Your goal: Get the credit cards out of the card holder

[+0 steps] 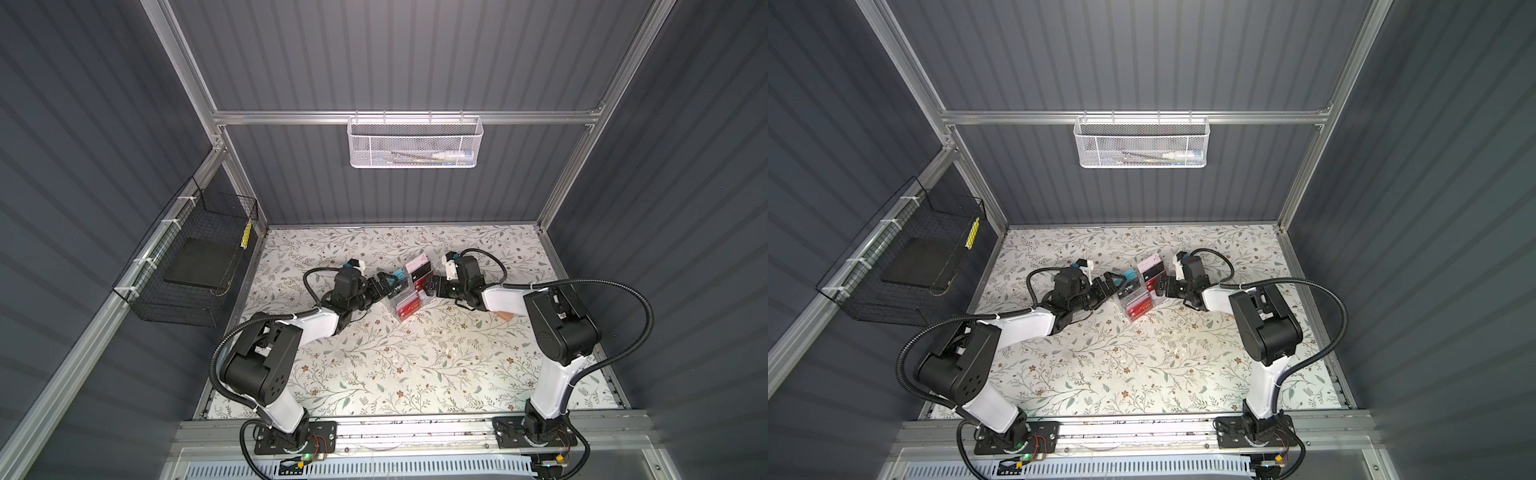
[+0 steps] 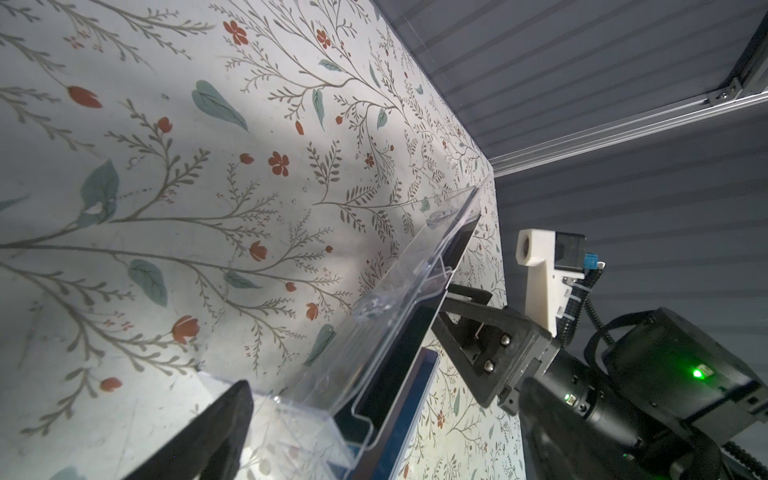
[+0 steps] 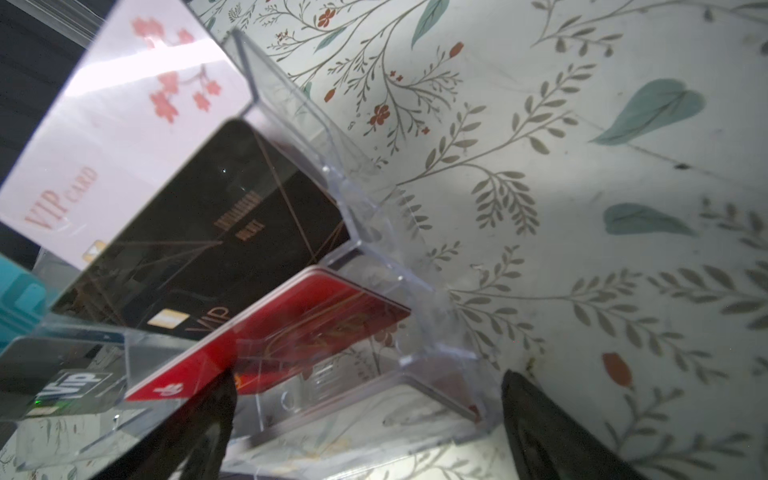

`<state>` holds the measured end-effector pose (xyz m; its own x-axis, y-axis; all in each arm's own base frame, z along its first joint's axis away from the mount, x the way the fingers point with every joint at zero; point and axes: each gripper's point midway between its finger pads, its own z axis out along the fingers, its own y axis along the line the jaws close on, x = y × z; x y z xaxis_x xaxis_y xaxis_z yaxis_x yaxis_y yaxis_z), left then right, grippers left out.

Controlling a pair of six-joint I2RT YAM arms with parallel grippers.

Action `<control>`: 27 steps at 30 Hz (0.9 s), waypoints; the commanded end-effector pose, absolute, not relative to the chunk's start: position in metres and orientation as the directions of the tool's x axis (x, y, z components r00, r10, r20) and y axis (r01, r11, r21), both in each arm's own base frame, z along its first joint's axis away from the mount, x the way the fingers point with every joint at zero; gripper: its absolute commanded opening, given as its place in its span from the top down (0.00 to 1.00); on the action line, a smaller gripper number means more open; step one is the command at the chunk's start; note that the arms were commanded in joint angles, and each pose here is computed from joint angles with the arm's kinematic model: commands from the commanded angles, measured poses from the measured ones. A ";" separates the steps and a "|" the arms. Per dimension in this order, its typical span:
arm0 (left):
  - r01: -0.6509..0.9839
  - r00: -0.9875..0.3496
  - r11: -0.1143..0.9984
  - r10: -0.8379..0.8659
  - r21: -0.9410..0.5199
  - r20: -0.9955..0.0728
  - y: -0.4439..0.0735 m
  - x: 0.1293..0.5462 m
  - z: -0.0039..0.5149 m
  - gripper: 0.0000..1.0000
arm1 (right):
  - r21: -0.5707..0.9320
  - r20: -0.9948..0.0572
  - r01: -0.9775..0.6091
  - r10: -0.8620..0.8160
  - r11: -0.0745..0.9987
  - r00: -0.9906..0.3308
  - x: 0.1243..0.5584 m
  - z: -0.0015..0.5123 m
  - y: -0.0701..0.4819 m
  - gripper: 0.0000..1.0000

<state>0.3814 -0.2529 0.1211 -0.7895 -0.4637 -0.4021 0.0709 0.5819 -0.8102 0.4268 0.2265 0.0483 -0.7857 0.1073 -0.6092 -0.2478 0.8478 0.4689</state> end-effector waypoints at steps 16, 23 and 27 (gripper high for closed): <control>0.008 -0.794 0.578 -0.492 -0.816 -0.356 -0.230 0.352 0.118 0.00 | 0.385 -0.656 -0.260 0.064 0.886 -0.752 0.429 0.072 0.216 0.01; 0.036 -0.814 0.491 -0.490 -0.870 -0.311 -0.248 0.356 0.119 0.00 | 0.389 -0.653 -0.292 0.038 0.874 -0.756 0.440 0.064 0.227 0.01; 0.034 -0.816 0.473 -0.495 -0.880 -0.298 -0.252 0.359 0.115 0.00 | 0.421 -0.636 -0.300 0.043 0.856 -0.770 0.437 0.054 0.232 0.01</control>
<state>0.3584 -0.2444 0.1082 -0.8123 -0.4951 -0.3083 0.0059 0.5216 -0.8532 0.4458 0.2305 0.0729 -0.7334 0.0707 -0.6761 -0.2980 0.8604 0.4133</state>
